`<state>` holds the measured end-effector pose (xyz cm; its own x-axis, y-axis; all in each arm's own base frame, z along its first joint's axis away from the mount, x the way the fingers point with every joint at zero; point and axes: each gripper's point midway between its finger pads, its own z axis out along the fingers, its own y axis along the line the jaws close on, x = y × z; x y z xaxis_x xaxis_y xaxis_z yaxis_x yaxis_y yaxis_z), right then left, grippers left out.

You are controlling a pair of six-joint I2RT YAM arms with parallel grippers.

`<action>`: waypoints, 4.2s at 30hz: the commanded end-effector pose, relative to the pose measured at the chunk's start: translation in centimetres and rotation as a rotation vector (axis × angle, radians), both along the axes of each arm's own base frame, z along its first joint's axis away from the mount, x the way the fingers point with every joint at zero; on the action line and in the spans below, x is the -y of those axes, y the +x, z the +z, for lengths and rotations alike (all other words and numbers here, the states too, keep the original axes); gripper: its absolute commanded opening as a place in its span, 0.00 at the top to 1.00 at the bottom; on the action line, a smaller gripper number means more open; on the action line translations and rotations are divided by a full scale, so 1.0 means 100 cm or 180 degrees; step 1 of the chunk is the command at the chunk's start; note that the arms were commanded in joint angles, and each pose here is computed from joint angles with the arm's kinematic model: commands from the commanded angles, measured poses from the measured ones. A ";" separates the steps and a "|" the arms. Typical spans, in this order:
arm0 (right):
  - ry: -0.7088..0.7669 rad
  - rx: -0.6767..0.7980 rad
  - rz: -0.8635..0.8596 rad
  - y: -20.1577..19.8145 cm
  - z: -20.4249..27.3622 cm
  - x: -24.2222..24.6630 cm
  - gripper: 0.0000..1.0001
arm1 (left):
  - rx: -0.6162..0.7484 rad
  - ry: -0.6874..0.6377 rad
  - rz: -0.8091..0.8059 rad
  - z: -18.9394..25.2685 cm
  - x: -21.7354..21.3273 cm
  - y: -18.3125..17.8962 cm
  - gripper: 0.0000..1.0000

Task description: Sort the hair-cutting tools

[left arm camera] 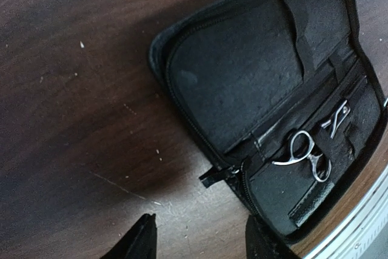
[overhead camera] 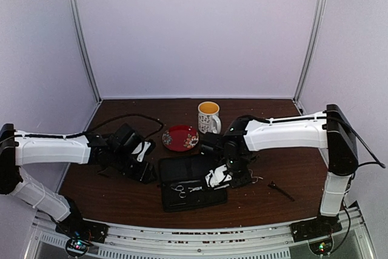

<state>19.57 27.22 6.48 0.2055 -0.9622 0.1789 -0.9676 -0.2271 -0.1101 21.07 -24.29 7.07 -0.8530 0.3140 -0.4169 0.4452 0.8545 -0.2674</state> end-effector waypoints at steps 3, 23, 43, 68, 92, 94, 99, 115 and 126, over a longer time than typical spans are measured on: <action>-0.0077 0.0082 0.0090 0.002 -0.001 -0.015 1.00 | -0.0172 -0.0246 -0.0061 -0.007 0.014 -0.015 0.53; -0.0120 -0.0157 0.0277 -0.017 -0.027 -0.043 1.00 | -0.0578 -0.0574 -0.0248 -0.030 0.026 -0.051 0.60; 0.0263 -0.0220 0.0308 -0.030 -0.045 -0.078 1.00 | -0.0761 -0.0612 -0.0350 -0.045 0.029 -0.062 0.74; 0.0674 -0.0400 0.0208 -0.047 -0.054 -0.122 0.98 | -0.0856 -0.0615 -0.0395 -0.055 0.030 -0.069 0.82; 0.1098 -0.0174 -0.0138 -0.034 -0.001 -0.119 0.67 | -0.0870 -0.0586 -0.0437 -0.058 0.030 -0.072 0.85; 0.1163 -0.0134 -0.0160 -0.032 0.009 -0.113 0.67 | -0.0862 -0.0581 -0.0440 -0.057 0.029 -0.072 0.85; 0.0979 -0.0029 -0.0230 -0.017 -0.002 -0.080 0.67 | -0.0855 -0.0556 -0.0437 -0.056 0.027 -0.073 0.85; 0.0713 -0.0020 -0.0196 -0.006 -0.031 -0.056 0.67 | -0.0879 -0.0523 -0.0437 -0.058 0.026 -0.074 0.86; 0.0667 -0.0163 -0.0180 -0.016 -0.040 -0.052 0.64 | -0.0898 -0.0495 -0.0450 -0.060 0.025 -0.075 0.86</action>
<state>18.71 33.04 3.90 0.1407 -0.9879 -0.0653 -0.9825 -0.1312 -0.1320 14.39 -27.48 1.91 -0.8980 0.3563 -0.2582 0.4399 0.7140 -0.5447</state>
